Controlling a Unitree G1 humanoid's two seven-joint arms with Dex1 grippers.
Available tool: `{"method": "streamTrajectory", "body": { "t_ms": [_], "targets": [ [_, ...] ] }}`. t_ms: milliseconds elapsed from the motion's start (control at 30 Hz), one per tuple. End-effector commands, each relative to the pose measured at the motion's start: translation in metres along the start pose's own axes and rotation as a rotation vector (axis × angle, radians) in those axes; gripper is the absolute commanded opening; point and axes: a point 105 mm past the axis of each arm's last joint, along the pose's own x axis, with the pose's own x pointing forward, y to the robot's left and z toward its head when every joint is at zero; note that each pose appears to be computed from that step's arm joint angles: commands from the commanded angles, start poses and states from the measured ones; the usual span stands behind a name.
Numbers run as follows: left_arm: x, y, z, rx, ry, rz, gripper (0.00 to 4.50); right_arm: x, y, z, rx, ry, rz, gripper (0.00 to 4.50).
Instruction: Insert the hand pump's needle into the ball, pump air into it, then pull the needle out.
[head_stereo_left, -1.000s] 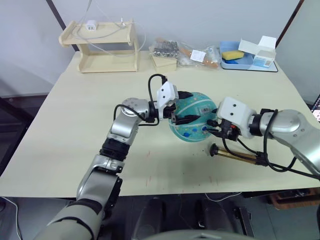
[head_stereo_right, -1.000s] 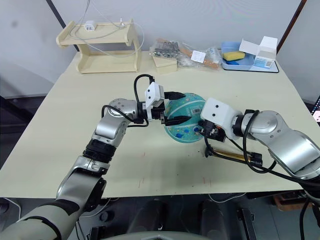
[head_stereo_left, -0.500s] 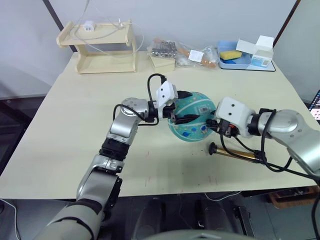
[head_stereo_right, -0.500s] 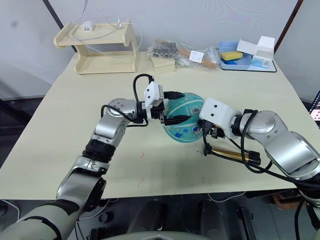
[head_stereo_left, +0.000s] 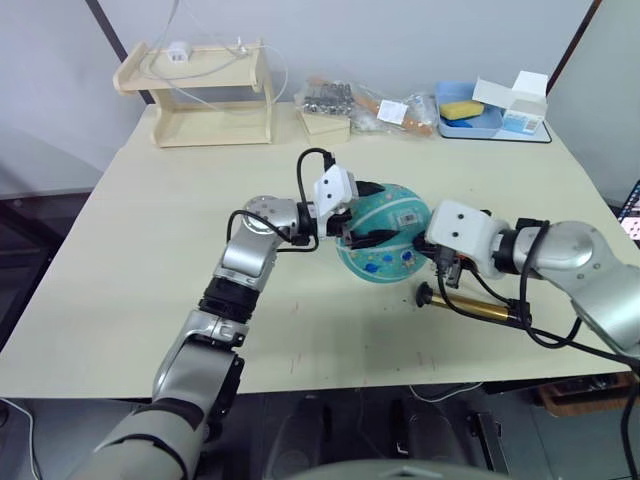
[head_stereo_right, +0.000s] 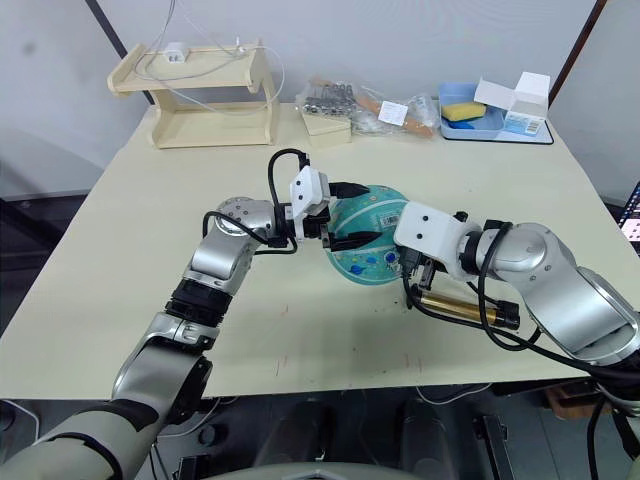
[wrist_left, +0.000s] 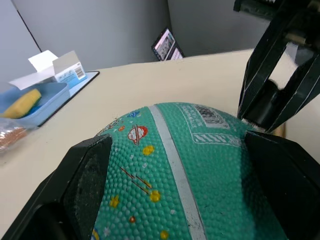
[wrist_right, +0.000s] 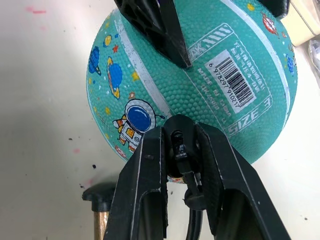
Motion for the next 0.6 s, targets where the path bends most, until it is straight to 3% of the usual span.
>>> {"method": "streamTrajectory", "body": {
  "t_ms": [33,600],
  "targets": [
    [0.001,-0.025,-0.06,-0.062,0.209,-0.054,4.5,-0.018,-0.002,0.04,-0.114,-0.105,-0.033,0.33],
    [-0.01,-0.029,-0.106,-0.087,0.382,-0.023,4.5,-0.038,0.005,0.051,-0.149,-0.064,-0.029,0.33]
  ]
}}
